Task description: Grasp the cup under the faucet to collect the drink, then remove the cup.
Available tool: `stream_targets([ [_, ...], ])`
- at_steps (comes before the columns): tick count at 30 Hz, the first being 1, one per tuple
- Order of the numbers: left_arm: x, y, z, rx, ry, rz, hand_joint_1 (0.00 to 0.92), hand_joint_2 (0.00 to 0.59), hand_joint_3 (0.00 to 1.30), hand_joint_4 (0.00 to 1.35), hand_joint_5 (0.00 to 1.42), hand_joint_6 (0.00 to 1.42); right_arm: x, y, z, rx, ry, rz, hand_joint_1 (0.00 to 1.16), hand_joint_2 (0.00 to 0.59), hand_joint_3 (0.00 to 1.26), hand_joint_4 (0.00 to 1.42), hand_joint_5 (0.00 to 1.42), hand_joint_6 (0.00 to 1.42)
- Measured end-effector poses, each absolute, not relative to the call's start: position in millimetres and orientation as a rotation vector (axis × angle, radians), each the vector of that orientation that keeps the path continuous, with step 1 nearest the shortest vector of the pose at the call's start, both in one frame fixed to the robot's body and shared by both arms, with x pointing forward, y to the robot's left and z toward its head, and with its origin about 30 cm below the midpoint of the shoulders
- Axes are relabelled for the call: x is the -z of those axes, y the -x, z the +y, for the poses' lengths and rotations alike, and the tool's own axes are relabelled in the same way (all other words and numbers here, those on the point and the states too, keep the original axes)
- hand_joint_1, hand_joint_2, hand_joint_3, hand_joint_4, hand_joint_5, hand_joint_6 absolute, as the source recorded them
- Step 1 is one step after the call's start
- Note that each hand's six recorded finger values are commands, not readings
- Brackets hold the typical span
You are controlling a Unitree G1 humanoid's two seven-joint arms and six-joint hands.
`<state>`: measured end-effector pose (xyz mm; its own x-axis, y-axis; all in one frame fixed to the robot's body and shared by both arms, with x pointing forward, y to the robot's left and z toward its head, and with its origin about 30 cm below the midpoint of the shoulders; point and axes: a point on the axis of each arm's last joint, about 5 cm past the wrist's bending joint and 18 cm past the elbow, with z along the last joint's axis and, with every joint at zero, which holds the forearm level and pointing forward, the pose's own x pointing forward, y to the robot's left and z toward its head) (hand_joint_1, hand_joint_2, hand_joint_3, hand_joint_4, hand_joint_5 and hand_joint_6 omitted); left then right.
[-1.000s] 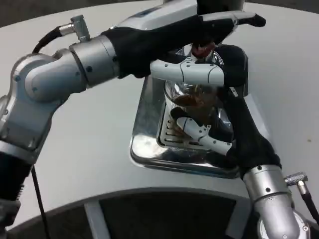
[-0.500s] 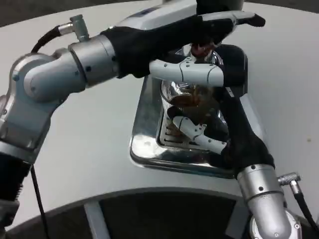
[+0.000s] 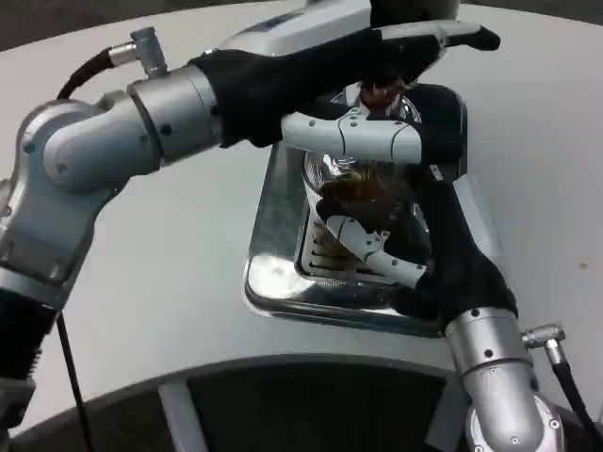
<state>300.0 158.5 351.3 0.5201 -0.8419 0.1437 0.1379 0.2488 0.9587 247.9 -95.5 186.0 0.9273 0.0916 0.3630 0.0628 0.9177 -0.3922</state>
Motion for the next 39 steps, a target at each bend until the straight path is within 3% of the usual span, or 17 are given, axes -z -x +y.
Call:
stream_targets([
  [18,-351.1,-300.3,158.8,0.766,-1.124,-0.77,0.0,0.102,0.12,0.01,0.05,0.11,-184.9,-251.1,-90.4,0.01,0.439,-0.355,0.73,0.249,0.05,0.14,0.22,0.22],
  [39,-348.7,-299.2,164.3,0.743,-1.098,-0.779,0.0,0.102,0.1,0.03,0.09,0.15,-185.5,-251.8,-79.2,0.056,0.439,-0.339,0.73,0.249,0.18,0.26,0.32,0.32],
])
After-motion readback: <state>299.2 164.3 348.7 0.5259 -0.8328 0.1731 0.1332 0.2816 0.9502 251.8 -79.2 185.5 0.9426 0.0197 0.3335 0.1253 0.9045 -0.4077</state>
